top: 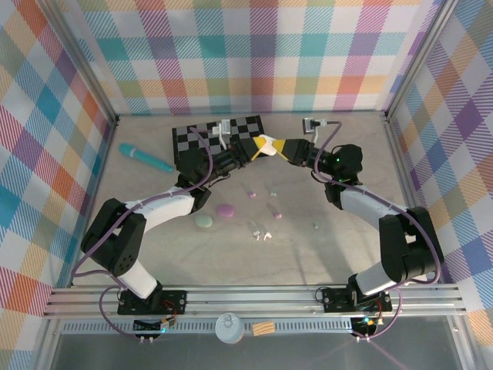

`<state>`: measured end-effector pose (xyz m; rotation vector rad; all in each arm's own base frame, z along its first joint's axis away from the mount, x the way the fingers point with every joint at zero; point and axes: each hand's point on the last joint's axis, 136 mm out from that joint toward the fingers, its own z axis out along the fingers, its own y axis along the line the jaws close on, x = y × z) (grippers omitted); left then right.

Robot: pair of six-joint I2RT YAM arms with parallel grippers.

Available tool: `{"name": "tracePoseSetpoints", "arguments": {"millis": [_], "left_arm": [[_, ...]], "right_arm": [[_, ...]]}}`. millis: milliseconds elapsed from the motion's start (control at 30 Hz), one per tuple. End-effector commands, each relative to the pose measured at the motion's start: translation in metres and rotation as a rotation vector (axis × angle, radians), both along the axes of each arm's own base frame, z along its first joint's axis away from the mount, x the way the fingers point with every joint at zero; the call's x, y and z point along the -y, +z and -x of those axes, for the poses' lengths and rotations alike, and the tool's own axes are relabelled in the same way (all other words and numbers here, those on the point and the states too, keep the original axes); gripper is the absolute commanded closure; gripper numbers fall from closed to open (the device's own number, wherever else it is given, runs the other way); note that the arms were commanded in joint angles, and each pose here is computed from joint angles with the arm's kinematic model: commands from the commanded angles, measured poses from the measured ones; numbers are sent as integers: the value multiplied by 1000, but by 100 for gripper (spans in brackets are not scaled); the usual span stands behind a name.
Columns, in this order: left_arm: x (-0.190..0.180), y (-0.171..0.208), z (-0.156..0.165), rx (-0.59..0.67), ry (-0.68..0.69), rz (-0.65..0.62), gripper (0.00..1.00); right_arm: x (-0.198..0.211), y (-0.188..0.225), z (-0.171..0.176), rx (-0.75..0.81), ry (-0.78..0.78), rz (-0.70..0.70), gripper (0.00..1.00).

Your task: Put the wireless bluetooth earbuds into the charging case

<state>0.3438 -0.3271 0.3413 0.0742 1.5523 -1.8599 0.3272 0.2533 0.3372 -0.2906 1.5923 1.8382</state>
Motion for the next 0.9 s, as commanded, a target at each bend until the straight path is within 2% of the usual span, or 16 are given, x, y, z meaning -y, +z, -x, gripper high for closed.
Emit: {"name": "tracePoseSetpoints", "arguments": {"millis": [0,167,233,300,367,433,500,567,733,867], "left_arm": [[0,23,9,88,-17,39,83],[-1,21,9,89,-15,39,83],[-2,21,10,93,-11,43,82],[-3,19,11,97,-11,41,77],[-5,19,11,111,3,41,61],[-12,20,14,143,36,22,37],[-15,21,22,194,39,-20,23],[-18,21,34,283,41,-83,15],[-15,-3,63,508,7,-301,15],[-11,-6,81,653,-32,-339,20]], "right_arm": [[-5,19,11,77,36,-18,56],[-4,19,12,77,28,-19,71],[-4,19,13,84,22,-13,73],[-3,19,15,99,12,2,76],[-3,17,18,124,4,36,77],[-3,14,22,161,-4,96,78],[-2,9,26,205,-20,178,79],[-1,4,31,244,-20,262,79],[-4,6,57,382,67,377,81],[-11,9,74,460,134,419,82]]}}
